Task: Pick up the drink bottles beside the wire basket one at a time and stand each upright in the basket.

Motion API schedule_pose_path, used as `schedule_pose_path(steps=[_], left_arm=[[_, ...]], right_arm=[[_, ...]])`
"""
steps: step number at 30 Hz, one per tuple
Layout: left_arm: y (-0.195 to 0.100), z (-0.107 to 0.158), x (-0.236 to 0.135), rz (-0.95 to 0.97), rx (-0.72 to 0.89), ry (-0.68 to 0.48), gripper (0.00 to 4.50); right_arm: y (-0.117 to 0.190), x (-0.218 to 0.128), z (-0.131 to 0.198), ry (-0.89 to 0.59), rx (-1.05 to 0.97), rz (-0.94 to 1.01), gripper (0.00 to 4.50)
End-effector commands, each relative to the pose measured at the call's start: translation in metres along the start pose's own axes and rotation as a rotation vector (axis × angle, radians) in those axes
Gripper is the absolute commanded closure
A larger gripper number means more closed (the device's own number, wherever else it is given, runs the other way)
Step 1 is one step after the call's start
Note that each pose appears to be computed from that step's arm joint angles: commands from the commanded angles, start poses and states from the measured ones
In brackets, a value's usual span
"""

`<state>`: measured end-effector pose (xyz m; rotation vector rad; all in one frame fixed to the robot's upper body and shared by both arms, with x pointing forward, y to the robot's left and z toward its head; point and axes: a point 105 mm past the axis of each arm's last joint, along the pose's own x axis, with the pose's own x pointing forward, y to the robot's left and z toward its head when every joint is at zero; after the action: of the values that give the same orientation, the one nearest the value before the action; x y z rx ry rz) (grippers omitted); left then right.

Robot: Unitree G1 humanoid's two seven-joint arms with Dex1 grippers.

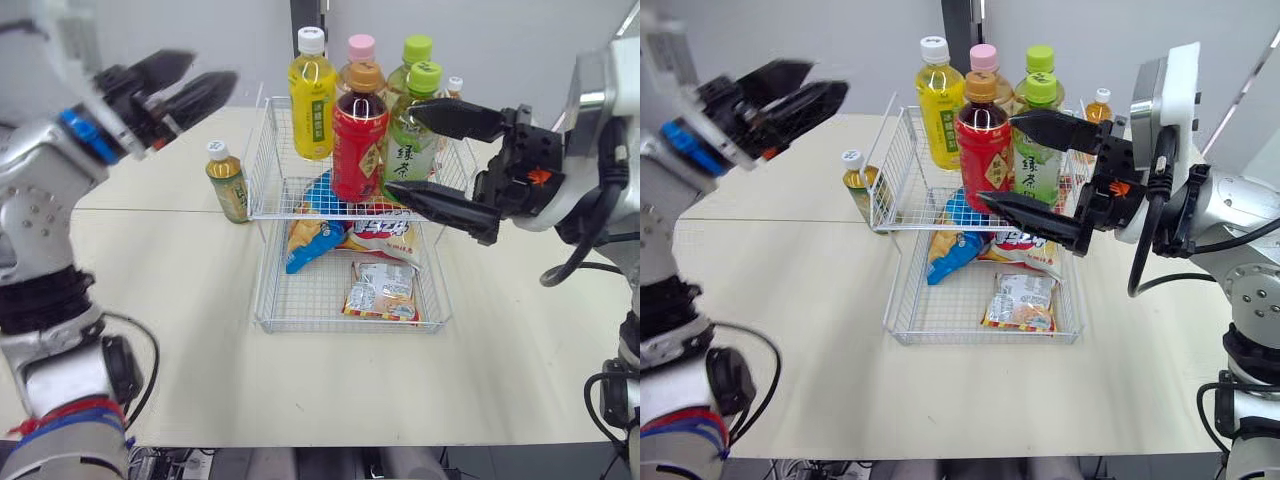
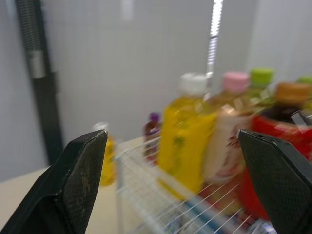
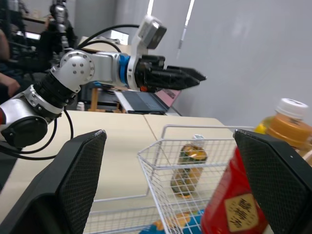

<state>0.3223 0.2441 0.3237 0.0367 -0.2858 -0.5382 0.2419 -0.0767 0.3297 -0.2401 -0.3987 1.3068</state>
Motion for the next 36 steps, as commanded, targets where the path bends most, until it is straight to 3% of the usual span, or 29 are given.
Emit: schedule_pose_path(steps=[1,5,11,15,26,36], left_arm=[[0.005,0.001,-0.032,0.114,0.068,-0.032,0.06],[0.001,-0.052,-0.072,0.260,0.007,0.047,0.06],[-0.025,-0.087,-0.106,0.361,-0.039,0.114,0.06],[-0.030,-0.095,-0.105,0.369,-0.043,0.120,0.06],[0.012,-0.094,-0.003,0.340,0.061,0.104,0.06],[0.016,-0.094,0.079,0.285,0.067,0.075,0.06]], right_arm=[[-0.001,0.003,0.008,-0.039,-0.039,0.034,0.00],[-0.005,0.010,0.006,-0.063,-0.028,0.082,0.00],[-0.012,0.017,0.003,-0.074,-0.028,0.103,0.00],[-0.015,0.019,0.004,-0.080,-0.032,0.105,0.00],[-0.013,0.013,0.008,-0.066,-0.077,0.049,0.00],[-0.008,0.002,0.015,-0.039,-0.111,-0.013,0.00]])
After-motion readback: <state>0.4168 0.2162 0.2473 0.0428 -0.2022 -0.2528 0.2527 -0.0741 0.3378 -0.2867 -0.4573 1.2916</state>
